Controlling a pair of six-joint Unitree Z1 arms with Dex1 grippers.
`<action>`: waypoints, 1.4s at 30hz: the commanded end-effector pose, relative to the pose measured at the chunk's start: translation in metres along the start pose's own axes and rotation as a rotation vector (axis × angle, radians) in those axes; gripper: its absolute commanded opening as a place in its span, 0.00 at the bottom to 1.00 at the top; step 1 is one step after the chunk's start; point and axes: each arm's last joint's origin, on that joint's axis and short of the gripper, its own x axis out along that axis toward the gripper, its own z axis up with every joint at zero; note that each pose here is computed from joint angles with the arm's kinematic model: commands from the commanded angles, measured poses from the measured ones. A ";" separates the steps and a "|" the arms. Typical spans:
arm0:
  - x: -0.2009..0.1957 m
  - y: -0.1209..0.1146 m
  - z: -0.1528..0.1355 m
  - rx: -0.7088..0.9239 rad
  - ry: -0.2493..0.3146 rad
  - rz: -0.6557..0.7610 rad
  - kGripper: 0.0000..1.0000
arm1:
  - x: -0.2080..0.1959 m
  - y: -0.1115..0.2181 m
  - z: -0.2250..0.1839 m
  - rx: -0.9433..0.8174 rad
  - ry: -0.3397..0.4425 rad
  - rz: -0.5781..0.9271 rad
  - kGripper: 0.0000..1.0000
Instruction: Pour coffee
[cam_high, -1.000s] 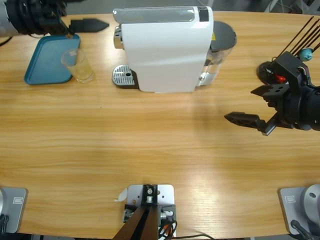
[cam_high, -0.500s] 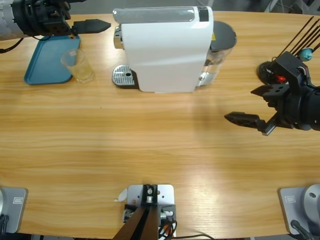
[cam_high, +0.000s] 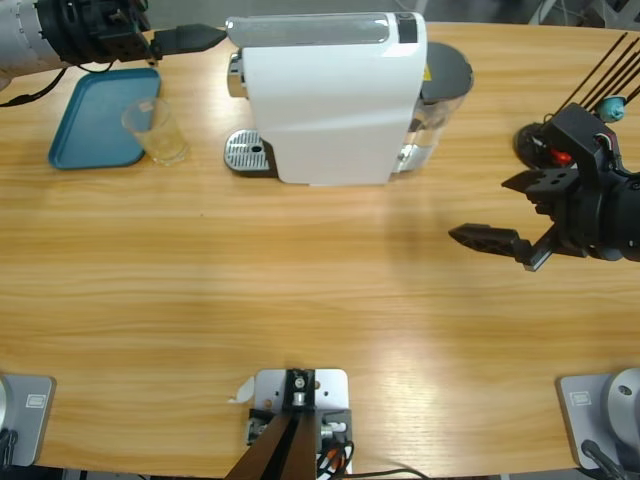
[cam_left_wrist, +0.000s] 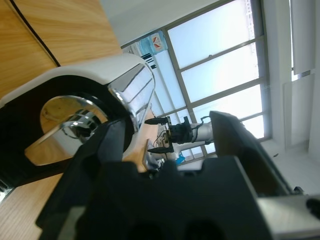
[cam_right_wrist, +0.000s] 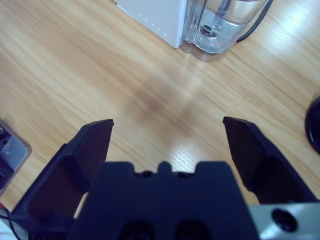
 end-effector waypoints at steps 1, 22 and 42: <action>0.008 0.022 -0.001 -0.054 -0.007 0.004 0.72 | -0.002 0.000 -0.006 0.003 0.001 -0.012 0.98; 0.014 0.013 -0.007 -0.048 -0.007 -0.050 0.60 | -0.001 0.000 -0.006 0.003 0.005 -0.013 0.98; 0.017 -0.033 0.011 0.017 -0.026 -0.118 0.55 | -0.001 0.000 -0.006 0.004 0.004 -0.013 0.98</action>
